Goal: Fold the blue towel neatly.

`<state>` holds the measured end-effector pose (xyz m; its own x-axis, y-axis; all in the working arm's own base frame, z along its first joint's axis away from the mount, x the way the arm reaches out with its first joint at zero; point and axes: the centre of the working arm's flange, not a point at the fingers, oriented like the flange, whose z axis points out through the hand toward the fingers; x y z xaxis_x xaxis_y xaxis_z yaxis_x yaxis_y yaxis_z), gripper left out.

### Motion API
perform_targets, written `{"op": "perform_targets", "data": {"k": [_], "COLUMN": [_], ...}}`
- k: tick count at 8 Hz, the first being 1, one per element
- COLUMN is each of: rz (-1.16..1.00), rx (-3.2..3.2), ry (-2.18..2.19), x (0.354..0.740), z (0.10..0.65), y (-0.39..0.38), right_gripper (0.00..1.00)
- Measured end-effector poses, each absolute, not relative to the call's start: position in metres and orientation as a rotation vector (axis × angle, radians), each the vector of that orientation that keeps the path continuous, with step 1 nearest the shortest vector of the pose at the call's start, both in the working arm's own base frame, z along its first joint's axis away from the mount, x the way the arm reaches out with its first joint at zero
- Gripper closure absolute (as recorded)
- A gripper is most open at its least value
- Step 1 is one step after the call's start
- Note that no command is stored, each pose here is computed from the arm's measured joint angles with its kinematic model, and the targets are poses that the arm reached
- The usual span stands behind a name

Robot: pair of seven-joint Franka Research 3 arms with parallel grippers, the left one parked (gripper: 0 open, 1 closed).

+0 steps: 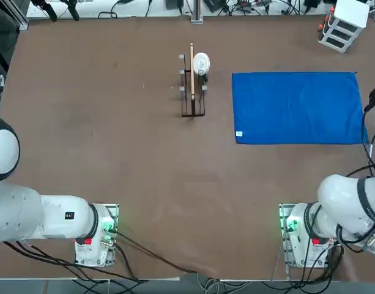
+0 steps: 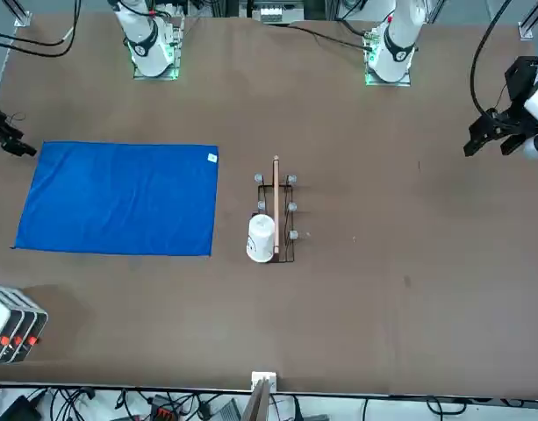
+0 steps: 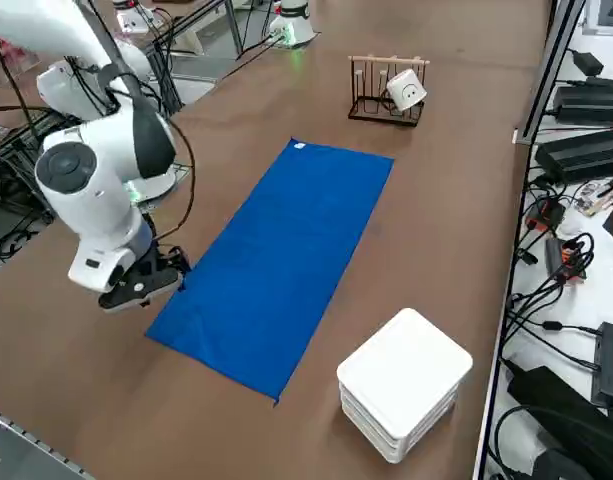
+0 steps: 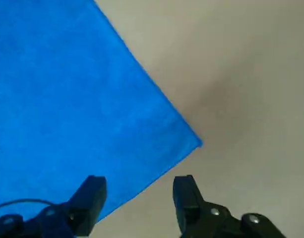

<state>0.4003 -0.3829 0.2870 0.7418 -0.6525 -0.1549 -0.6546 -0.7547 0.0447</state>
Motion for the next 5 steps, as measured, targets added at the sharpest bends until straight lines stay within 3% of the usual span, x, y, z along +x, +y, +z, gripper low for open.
{"op": "perform_targets", "data": {"k": [5], "rz": [0.166], "rx": [-2.922], "ry": [1.150], "x": [0.369], "z": [0.240], "y": [-0.401], "right_gripper": [0.25]}}
